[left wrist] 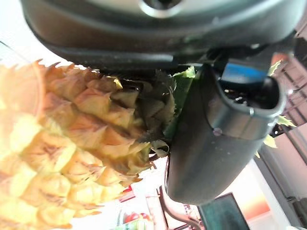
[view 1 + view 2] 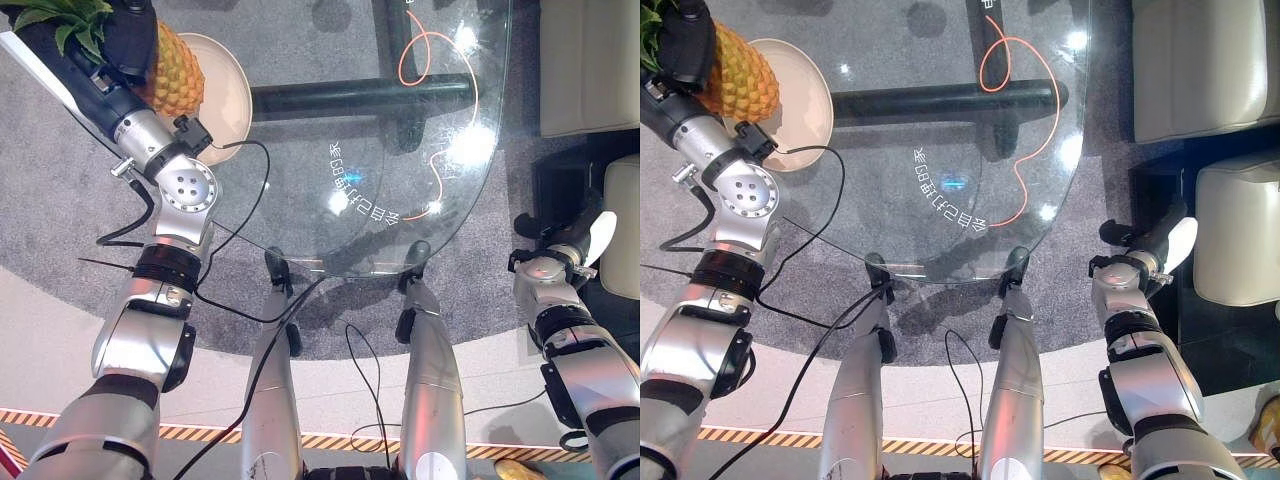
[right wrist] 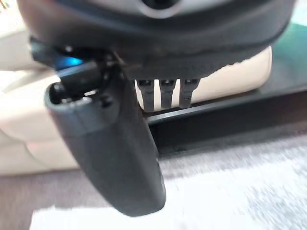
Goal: Pick up the fruit to the plate
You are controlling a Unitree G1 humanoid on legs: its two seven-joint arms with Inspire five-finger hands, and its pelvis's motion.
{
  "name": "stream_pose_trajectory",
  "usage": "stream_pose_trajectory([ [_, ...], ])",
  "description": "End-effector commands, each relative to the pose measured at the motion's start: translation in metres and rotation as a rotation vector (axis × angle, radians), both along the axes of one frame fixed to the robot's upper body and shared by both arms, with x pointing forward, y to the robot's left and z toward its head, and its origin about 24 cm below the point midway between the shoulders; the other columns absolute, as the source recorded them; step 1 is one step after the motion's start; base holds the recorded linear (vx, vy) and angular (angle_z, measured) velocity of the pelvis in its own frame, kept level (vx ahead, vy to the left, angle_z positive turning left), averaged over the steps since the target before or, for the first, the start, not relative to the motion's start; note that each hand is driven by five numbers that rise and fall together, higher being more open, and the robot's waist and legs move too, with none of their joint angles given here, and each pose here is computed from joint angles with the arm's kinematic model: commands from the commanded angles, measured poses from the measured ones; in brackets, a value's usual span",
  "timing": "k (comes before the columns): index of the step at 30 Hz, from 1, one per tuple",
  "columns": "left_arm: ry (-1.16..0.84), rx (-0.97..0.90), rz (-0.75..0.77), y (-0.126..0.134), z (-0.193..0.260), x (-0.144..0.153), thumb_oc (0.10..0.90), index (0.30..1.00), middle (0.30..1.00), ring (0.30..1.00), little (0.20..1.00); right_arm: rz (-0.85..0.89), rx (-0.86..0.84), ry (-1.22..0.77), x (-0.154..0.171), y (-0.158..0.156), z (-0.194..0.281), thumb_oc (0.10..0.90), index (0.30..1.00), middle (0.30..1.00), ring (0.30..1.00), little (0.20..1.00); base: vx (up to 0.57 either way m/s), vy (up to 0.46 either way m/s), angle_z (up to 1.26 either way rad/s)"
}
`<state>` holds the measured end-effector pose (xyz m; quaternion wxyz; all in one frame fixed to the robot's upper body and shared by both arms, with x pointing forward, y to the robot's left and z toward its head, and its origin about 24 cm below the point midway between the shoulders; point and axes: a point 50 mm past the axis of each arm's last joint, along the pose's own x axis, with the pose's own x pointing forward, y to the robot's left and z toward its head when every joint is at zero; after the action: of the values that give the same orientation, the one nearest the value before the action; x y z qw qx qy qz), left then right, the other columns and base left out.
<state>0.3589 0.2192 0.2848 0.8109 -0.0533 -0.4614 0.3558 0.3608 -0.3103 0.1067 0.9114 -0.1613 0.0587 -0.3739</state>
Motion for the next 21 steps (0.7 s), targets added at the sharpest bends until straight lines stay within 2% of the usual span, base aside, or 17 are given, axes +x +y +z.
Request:
stream_pose_trajectory([
  [1, -0.224, 0.025, 0.030, 0.017, 0.068, -0.020, 0.100, 0.300, 0.300, 0.300, 0.200, 0.029, -0.014, 0.018, -0.002, -0.007, -0.002, 0.800, 0.900, 0.900, 0.900, 0.900, 0.00, 0.000, 0.00],
  [10, -0.162, -0.019, 0.021, 0.022, 0.062, -0.011, 0.100, 0.300, 0.300, 0.300, 0.200, 0.120, -0.052, 0.053, 0.003, 0.008, -0.007, 0.800, 0.900, 0.900, 0.900, 0.900, 0.00, 0.000, 0.00],
  [21, -0.132, -0.015, 0.029, 0.024, 0.063, -0.007, 0.100, 0.300, 0.300, 0.300, 0.200, 0.145, -0.072, 0.060, 0.007, 0.016, -0.006, 0.800, 0.900, 0.900, 0.900, 0.900, 0.00, 0.000, 0.00],
])
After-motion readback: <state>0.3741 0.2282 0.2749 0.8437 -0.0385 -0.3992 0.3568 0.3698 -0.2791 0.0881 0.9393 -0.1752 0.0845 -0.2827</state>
